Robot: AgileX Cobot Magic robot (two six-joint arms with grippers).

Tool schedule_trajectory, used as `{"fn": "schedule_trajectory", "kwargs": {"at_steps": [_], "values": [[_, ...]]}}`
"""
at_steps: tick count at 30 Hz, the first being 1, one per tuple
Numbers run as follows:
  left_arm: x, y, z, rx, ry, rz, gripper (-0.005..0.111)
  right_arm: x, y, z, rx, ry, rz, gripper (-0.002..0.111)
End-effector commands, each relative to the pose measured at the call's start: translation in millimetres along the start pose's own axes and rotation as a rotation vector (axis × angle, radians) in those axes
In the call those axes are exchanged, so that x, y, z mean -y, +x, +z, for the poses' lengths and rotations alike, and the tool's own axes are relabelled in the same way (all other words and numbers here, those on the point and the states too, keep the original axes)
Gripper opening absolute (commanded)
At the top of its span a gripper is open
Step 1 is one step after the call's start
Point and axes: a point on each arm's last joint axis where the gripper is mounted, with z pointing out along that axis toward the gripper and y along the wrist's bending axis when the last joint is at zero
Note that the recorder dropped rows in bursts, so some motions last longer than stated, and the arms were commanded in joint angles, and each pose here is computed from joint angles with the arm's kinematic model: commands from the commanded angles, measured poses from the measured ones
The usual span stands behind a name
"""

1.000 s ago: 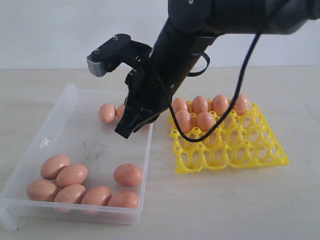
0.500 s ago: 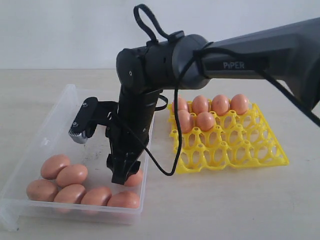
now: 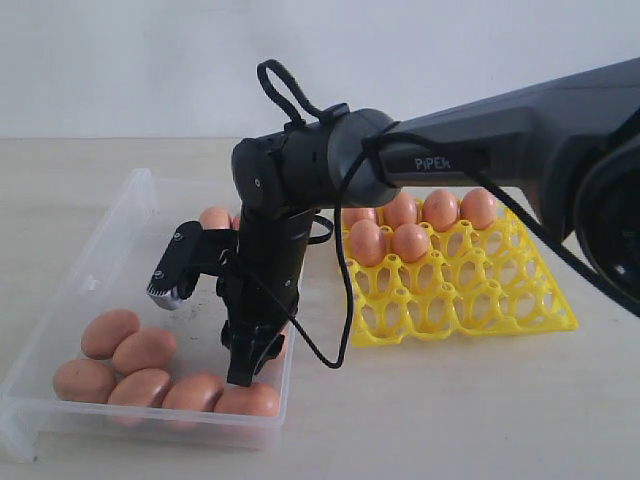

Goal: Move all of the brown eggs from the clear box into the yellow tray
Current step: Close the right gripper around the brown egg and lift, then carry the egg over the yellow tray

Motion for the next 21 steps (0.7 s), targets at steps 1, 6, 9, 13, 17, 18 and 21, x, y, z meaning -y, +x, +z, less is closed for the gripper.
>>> {"fn": "schedule_trajectory", "kwargs": {"at_steps": [1, 6, 9, 13, 17, 18, 21], "values": [[0.5, -1, 0, 0.004, 0.005, 0.001, 0.004, 3, -2, 2, 0.015, 0.026, 0.006, 0.001], [0.5, -1, 0, 0.004, 0.005, 0.001, 0.004, 15, -14, -17, 0.196, 0.109, 0.137, 0.0], [0.5, -1, 0, 0.004, 0.005, 0.001, 0.004, 23, -23, -44, 0.365, 0.14, 0.22, 0.0], [0.5, -1, 0, 0.004, 0.005, 0.001, 0.004, 23, -24, -78, 0.562, 0.266, 0.276, 0.0], [0.5, -1, 0, 0.004, 0.005, 0.001, 0.004, 16, -7, -102, 0.684, 0.42, 0.331, 0.0], [0.5, -1, 0, 0.004, 0.005, 0.001, 0.004, 14, -2, -106, 0.699, 0.449, 0.337, 0.0], [0.5, -1, 0, 0.004, 0.005, 0.001, 0.004, 5, 17, -119, 0.755, 0.531, 0.386, 0.0]]}}
